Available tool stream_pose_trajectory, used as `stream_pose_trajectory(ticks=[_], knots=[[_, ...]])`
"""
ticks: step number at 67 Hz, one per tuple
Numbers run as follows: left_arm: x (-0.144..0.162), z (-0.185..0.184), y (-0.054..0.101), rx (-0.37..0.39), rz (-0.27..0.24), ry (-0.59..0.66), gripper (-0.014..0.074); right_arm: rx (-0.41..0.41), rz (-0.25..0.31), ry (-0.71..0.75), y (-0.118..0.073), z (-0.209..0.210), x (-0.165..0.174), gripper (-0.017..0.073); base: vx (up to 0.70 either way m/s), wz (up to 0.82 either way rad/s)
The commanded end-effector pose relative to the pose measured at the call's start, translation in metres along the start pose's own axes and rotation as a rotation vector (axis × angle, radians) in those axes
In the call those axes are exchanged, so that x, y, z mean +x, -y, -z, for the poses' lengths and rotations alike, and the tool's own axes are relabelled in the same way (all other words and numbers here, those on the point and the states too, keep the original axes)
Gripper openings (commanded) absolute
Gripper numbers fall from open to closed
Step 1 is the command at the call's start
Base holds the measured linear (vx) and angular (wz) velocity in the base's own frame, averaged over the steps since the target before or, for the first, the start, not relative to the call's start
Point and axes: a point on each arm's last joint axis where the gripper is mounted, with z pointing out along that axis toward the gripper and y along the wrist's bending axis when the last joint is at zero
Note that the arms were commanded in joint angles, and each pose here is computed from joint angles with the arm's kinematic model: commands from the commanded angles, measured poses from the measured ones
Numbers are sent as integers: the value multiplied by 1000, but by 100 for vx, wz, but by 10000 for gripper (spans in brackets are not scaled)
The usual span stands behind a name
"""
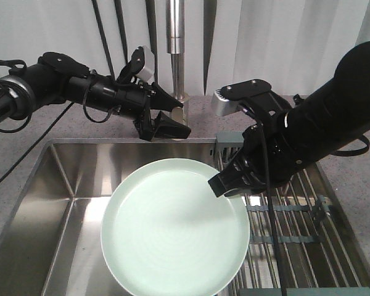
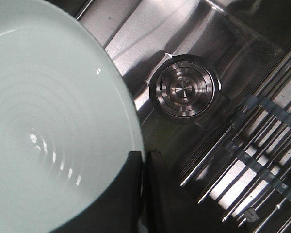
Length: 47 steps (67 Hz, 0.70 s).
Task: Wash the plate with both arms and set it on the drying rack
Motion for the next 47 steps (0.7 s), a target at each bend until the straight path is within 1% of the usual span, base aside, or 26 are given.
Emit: stream_pose_trajectory(ticks=[1, 8, 21, 27, 34, 42, 47], knots=[[-38, 19, 21, 56, -30, 61, 592, -5, 15, 99, -6, 20, -6, -1, 0, 0], [-37, 18, 21, 55, -4, 40, 592, -5, 15, 99, -6, 20, -6, -1, 0, 0], [-43, 22, 25, 49, -14, 42, 592, -5, 15, 98, -6, 20, -6, -1, 0, 0], [-45, 24, 26, 47, -1, 43, 592, -5, 15, 99, -6, 20, -6, -1, 0, 0], [-44, 24, 27, 47, 0, 32, 592, -5, 15, 99, -6, 20, -6, -1, 0, 0], [-38, 21, 27, 54, 43, 13, 592, -5, 15, 99, -6, 20, -6, -1, 0, 0], [-36, 20, 28, 58, 52, 7, 592, -5, 15, 99, -6, 20, -6, -1, 0, 0]])
